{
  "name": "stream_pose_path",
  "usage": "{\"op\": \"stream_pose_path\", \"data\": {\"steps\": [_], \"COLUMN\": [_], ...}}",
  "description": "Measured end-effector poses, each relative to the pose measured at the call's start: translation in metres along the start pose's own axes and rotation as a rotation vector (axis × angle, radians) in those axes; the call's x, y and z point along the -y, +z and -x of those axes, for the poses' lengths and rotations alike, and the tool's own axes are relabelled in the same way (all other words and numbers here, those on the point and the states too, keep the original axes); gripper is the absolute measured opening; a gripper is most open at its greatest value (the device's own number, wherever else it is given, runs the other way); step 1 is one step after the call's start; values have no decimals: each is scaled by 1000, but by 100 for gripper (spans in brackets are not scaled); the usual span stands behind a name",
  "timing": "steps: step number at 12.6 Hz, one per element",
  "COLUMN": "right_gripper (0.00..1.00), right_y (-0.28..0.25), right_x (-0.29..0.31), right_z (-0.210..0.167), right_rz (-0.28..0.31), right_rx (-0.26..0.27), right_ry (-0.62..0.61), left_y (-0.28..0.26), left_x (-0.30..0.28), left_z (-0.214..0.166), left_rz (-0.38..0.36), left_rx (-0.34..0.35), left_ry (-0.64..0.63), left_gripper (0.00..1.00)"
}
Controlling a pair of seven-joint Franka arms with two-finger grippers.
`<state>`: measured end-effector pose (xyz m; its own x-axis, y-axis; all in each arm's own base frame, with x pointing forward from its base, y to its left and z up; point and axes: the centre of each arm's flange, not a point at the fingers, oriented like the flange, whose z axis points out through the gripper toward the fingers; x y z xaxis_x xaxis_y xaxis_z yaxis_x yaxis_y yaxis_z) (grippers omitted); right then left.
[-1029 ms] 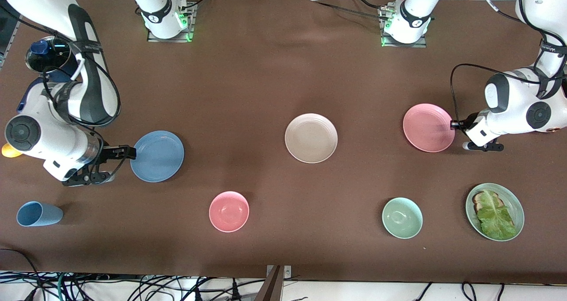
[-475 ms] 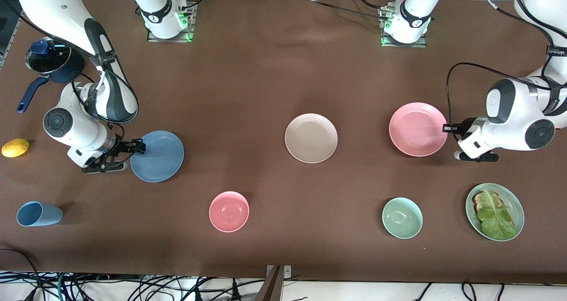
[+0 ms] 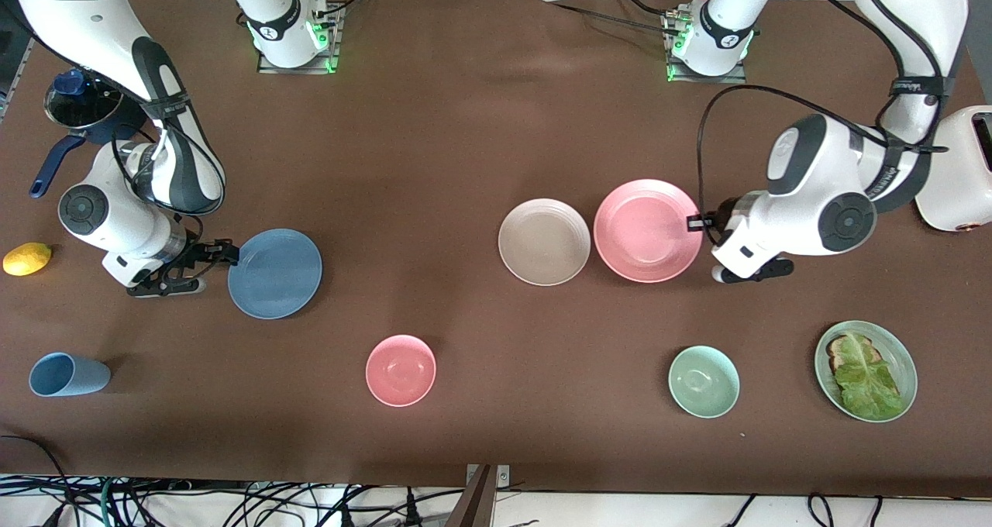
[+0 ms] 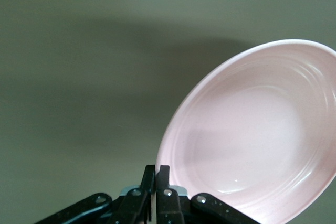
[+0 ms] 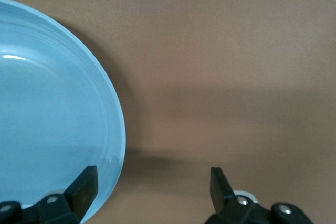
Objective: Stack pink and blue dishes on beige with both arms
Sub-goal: 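Carry the pink plate onto the beige plate while the right gripper grasps the blue plate, then release the pink plate with the left gripper while the right gripper lifts the blue plate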
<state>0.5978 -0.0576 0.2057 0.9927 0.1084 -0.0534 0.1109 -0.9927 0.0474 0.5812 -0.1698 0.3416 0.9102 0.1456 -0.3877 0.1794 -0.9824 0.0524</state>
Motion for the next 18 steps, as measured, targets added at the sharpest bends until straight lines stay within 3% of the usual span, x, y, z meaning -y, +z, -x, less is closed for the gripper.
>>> {"op": "stream_pose_path", "data": {"steps": [3,7,9,10,12,13,15,16,18], "right_gripper": [91,80,61,59,43,42,20,20,6], "right_y": [2,0,6,9,13,13,12,11,4], "right_x": [7,11,12,12,12,12,13,14,14], "right_z": [-2,-6,-5,-4,-4,-4,-5,-6,-11], "right_rz": [-12,-23,-24,-24,-24,-25,-25,-26,-31], "right_rx": [-7,-17,-6,0,5,5,3,1,5], "right_ry": [0,5,5,5,6,6,5,3,4], "left_y": [23,85,96,100,108,112,117,117,116], "left_x": [-82,-137,-138,-137,-136,-136,-136,-136,-136], "left_z": [22,13,-6,-13,-20,-21,-23,-23,-24], "left_rz": [1,0,26,39,47,47,48,48,50], "left_rx": [-7,67,68,63,67,72,77,78,75], "left_ry": [24,55,43,36,30,29,28,30,32], "left_gripper": [5,5,5,5,5,5,5,11,32]}}
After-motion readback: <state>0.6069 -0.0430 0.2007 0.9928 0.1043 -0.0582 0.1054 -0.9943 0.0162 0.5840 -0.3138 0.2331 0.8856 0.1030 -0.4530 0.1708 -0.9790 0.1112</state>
